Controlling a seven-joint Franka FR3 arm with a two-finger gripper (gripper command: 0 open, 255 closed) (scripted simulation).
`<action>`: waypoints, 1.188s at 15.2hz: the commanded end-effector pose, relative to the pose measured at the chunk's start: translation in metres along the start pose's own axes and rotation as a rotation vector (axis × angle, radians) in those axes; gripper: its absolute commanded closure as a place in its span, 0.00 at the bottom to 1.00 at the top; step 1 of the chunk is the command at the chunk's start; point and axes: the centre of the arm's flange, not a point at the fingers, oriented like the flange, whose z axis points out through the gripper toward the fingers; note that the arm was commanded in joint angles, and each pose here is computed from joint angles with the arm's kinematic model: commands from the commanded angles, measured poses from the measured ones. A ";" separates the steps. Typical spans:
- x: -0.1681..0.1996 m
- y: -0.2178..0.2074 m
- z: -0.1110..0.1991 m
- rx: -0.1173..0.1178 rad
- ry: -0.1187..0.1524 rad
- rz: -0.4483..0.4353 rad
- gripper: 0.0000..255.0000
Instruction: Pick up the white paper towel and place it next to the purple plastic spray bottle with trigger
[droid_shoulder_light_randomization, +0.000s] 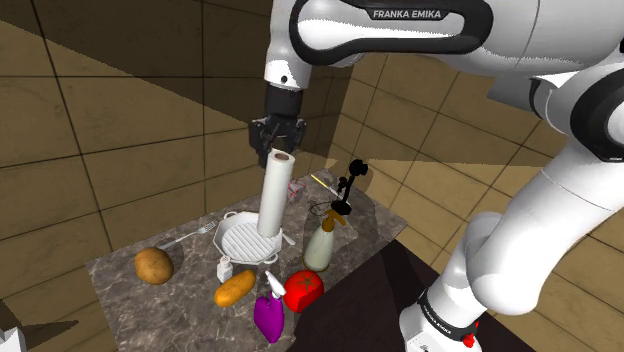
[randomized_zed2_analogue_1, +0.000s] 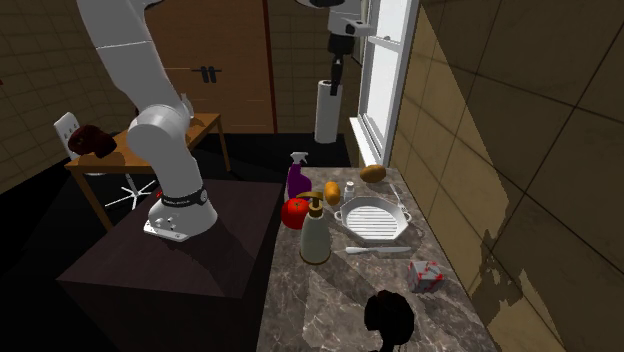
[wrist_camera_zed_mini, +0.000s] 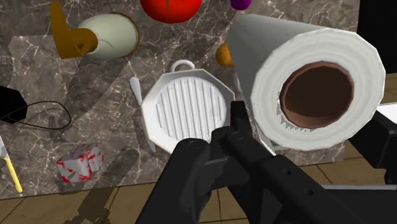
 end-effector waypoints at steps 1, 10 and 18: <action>-0.011 -0.027 0.003 0.000 0.000 0.001 1.00; -0.050 -0.139 0.015 0.000 0.000 0.001 1.00; -0.049 -0.146 0.053 0.000 0.000 0.001 1.00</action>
